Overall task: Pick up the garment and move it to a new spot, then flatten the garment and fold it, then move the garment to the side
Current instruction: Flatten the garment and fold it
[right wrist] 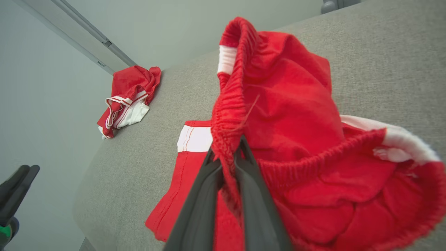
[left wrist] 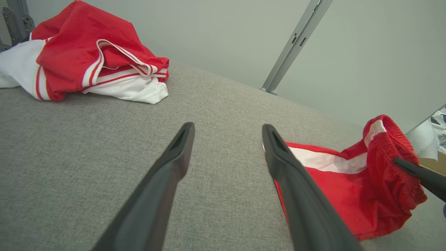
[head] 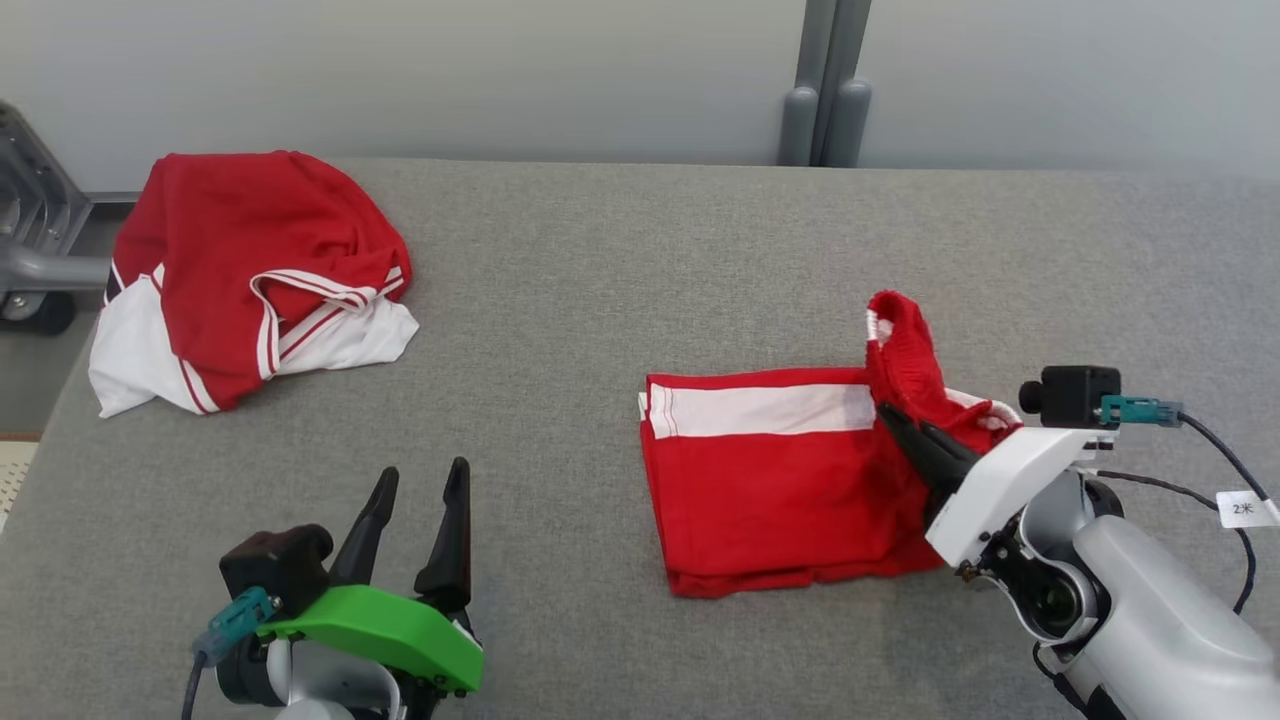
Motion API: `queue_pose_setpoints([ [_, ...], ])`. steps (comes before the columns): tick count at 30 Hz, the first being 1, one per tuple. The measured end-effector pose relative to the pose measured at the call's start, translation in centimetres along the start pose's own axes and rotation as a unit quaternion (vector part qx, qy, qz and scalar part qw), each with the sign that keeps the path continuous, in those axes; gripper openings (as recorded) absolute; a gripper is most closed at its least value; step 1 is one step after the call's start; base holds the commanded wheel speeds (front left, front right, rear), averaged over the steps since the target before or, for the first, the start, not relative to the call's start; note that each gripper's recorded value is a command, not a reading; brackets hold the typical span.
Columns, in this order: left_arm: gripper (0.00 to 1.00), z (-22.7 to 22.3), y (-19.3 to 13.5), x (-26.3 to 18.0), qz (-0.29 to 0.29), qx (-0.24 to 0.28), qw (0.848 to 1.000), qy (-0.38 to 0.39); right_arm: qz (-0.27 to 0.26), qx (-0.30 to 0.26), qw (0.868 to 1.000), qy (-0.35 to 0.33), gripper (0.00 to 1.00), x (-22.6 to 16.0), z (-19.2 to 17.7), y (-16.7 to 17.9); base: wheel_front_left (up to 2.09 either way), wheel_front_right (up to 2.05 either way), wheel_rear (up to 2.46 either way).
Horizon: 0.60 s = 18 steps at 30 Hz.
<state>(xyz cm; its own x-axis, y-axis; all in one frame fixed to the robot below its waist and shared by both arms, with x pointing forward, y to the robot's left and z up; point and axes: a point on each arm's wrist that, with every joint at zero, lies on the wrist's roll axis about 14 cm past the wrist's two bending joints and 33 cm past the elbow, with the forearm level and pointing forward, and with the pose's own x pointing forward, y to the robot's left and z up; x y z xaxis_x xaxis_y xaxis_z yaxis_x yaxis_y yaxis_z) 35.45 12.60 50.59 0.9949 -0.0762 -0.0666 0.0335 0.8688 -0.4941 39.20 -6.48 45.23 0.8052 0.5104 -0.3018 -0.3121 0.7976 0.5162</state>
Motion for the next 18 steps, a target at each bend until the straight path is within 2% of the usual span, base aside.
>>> queue_pose_setpoints([
  [7,1.00,0.9,1.0,-1.2,0.018,-0.004,1.000,-0.013,0.060,-0.036,0.997,0.034,0.00,1.7,-0.9,4.6,0.00,0.00,0.00],
  [18,1.00,2.2,3.0,-2.9,0.056,-0.010,0.998,-0.036,0.087,-0.061,0.986,0.129,0.00,3.5,-5.1,7.9,0.00,0.00,0.00],
])
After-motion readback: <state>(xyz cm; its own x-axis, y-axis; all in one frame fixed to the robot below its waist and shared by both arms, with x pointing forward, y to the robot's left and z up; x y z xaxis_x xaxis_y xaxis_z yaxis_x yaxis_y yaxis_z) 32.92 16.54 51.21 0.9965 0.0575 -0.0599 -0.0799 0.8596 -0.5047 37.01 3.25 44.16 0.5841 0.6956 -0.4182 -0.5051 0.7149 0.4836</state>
